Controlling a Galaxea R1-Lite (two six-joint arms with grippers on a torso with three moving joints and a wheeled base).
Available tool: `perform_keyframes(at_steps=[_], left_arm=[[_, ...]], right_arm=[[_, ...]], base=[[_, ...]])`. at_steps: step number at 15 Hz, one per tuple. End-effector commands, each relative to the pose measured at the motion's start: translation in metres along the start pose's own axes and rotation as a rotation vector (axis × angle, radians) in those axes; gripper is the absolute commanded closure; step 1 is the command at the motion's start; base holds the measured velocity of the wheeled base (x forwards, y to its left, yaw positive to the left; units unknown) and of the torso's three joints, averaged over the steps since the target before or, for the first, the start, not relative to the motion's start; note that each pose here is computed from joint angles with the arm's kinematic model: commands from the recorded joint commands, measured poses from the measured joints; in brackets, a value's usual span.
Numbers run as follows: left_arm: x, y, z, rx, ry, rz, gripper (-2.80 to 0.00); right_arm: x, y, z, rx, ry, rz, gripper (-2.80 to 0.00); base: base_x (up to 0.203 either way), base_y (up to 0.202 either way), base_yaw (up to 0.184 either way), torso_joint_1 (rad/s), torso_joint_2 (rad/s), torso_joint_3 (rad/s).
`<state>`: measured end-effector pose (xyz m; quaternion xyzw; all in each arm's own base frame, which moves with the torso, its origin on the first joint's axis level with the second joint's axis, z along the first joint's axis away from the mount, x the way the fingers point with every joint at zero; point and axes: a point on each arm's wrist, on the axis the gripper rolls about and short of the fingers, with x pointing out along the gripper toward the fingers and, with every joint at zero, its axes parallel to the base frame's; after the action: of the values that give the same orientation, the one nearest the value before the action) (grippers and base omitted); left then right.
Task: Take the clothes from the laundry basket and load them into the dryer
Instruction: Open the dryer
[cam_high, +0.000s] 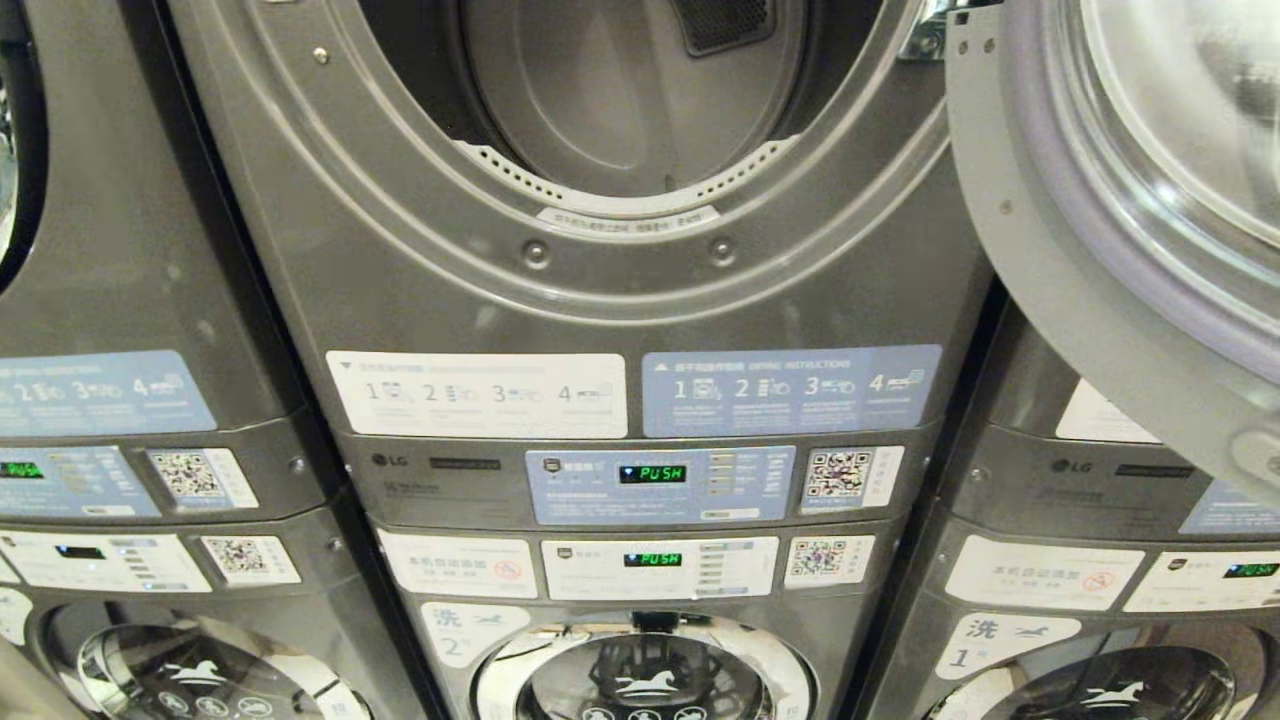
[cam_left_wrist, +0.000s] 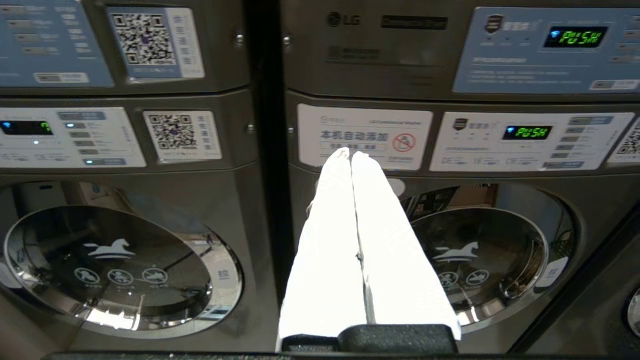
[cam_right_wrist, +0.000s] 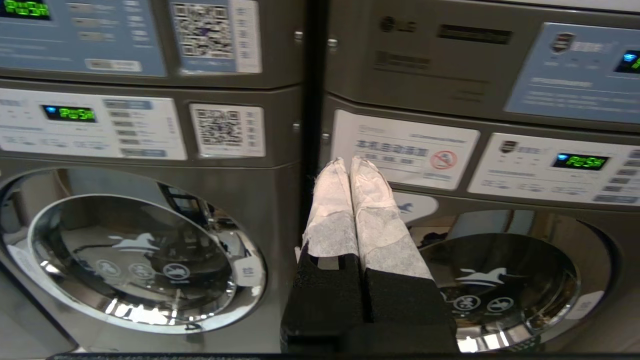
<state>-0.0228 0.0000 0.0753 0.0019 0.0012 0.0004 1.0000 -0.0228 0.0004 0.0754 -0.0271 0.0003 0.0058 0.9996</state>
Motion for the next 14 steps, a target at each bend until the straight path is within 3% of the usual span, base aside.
perform_keyframes(at_steps=[1,9,14], left_arm=[[0.0,0.0,0.0,0.001,-0.001,0.001,0.0],[0.0,0.0,0.0,0.001,-0.001,-0.001,0.0],[0.0,0.0,0.0,0.001,-0.001,0.001,0.0]], right_arm=[[0.0,0.0,0.0,-0.001,-0.001,0.001,0.0],[0.0,0.0,0.0002,0.005,-0.002,-0.001,0.0],[-0.0001,-0.0003,0.0004,0.013,-0.002,-0.01,0.0]], base=[[0.0,-0.201,-0.001,0.003,0.0,0.003],[0.0,-0.182,0.001,0.001,0.0,0.003],[0.0,0.0,0.0,0.0,0.0,0.0]])
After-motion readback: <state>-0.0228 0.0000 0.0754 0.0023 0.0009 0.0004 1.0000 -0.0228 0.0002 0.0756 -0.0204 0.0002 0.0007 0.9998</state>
